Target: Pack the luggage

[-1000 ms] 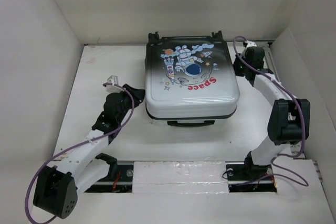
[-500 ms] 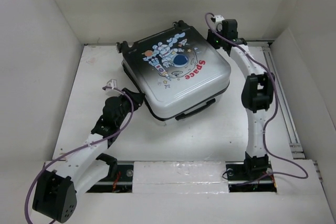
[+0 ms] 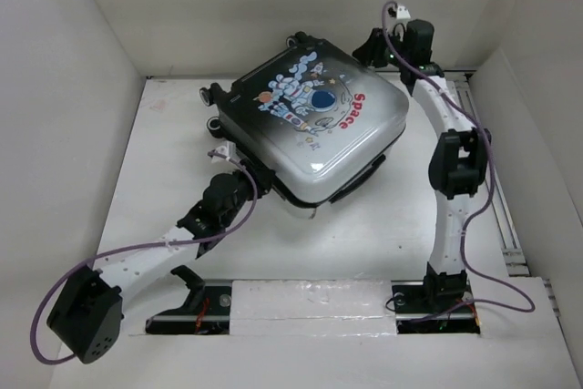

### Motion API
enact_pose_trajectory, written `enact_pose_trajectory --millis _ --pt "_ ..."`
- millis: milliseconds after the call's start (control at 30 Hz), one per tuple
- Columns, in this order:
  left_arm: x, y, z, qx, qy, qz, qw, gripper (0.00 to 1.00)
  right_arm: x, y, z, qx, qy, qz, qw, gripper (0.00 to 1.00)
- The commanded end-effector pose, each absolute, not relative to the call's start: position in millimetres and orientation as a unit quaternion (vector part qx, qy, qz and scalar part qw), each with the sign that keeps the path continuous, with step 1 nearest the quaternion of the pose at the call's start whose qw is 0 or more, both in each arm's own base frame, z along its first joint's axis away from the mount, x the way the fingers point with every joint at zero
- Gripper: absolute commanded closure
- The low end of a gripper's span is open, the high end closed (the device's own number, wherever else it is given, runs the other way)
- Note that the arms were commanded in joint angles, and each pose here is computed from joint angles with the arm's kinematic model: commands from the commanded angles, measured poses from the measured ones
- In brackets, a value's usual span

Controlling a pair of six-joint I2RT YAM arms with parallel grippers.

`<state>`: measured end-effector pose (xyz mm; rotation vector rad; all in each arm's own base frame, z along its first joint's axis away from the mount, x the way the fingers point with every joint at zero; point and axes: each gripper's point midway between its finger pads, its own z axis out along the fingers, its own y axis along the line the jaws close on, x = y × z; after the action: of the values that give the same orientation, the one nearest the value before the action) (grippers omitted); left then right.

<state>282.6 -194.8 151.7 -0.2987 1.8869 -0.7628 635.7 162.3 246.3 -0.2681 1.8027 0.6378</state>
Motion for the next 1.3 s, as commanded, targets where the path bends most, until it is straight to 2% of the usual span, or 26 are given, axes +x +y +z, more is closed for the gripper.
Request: enact_pose_trajectory --millis 0,67,100,133,200,233,267,300,333,367,400,433,500,533,567,633,667,733,800,867,900,1067,1267 --pt "259 -277 259 -0.044 0.681 -0.507 0.527 0.69 460 297 445 -0.327 0.594 0.5 0.538 0.51" --pt "250 -279 278 -0.053 0.662 -0.516 0.54 0.69 462 270 462 -0.303 0.606 0.481 0.557 0.49" --pt "247 -278 283 -0.051 0.657 -0.513 0.55 0.69 465 263 446 -0.292 0.623 0.473 0.551 0.47" --pt "245 -278 301 -0.047 0.642 -0.514 0.567 0.65 452 251 465 -0.288 0.614 0.458 0.574 0.44" --pt "241 -270 321 -0.064 0.63 -0.497 0.593 0.58 458 235 451 -0.259 0.637 0.425 0.589 0.41" --pt "241 -265 329 -0.072 0.627 -0.487 0.603 0.54 455 227 450 -0.252 0.64 0.415 0.595 0.41" --pt "242 -259 347 -0.082 0.615 -0.482 0.619 0.42 439 221 465 -0.255 0.631 0.403 0.612 0.41" --pt "248 -248 352 -0.108 0.614 -0.464 0.629 0.36 437 214 464 -0.242 0.637 0.386 0.623 0.41" --pt "252 -243 357 -0.123 0.611 -0.455 0.636 0.3 432 217 440 -0.237 0.652 0.38 0.612 0.41" --pt "256 -237 375 -0.141 0.602 -0.45 0.644 0.24 408 212 457 -0.238 0.636 0.368 0.634 0.41" --pt "277 -228 361 -0.17 0.624 -0.413 0.642 0.18 400 212 453 -0.235 0.636 0.358 0.642 0.43" --pt "290 -225 359 -0.181 0.63 -0.404 0.638 0.15 396 215 421 -0.218 0.658 0.351 0.63 0.45" --pt "318 -214 362 -0.205 0.636 -0.398 0.629 0.12 363 213 424 -0.217 0.645 0.342 0.648 0.52" --pt "349 -198 342 -0.21 0.655 -0.389 0.613 0.11 354 217 417 -0.21 0.644 0.338 0.653 0.54" --pt "362 -190 335 -0.239 0.655 -0.417 0.583 0.11 346 219 377 -0.206 0.669 0.336 0.63 0.55" --pt "396 -155 329 -0.272 0.635 -0.44 0.574 0.11 320 216 369 -0.198 0.666 0.339 0.635 0.58" --pt "399 -152 325 -0.272 0.635 -0.459 0.559 0.12 312 219 340 -0.195 0.679 0.345 0.618 0.59" --pt "410 -133 315 -0.313 0.617 -0.476 0.543 0.12 288 220 338 -0.197 0.67 0.364 0.617 0.59" --pt "423 -110 308 -0.344 0.602 -0.466 0.549 0.08 267 229 319 -0.209 0.673 0.375 0.602 0.59" --pt "436 -90 296 -0.361 0.6 -0.457 0.549 0.0 248 226 318 -0.214 0.668 0.37 0.609 0.54" --pt "439 -87 289 -0.364 0.605 -0.458 0.539 0.0 241 226 297 -0.212 0.687 0.362 0.593 0.51" --pt "478 -66 268 -0.369 0.632 -0.45 0.511 0.0 213 217 266 -0.217 0.704 0.358 0.573 0.4" --pt "513 -89 251 -0.302 0.662 -0.493 0.477 0.0 201 215 217 -0.225 0.736 0.347 0.536 0.38"
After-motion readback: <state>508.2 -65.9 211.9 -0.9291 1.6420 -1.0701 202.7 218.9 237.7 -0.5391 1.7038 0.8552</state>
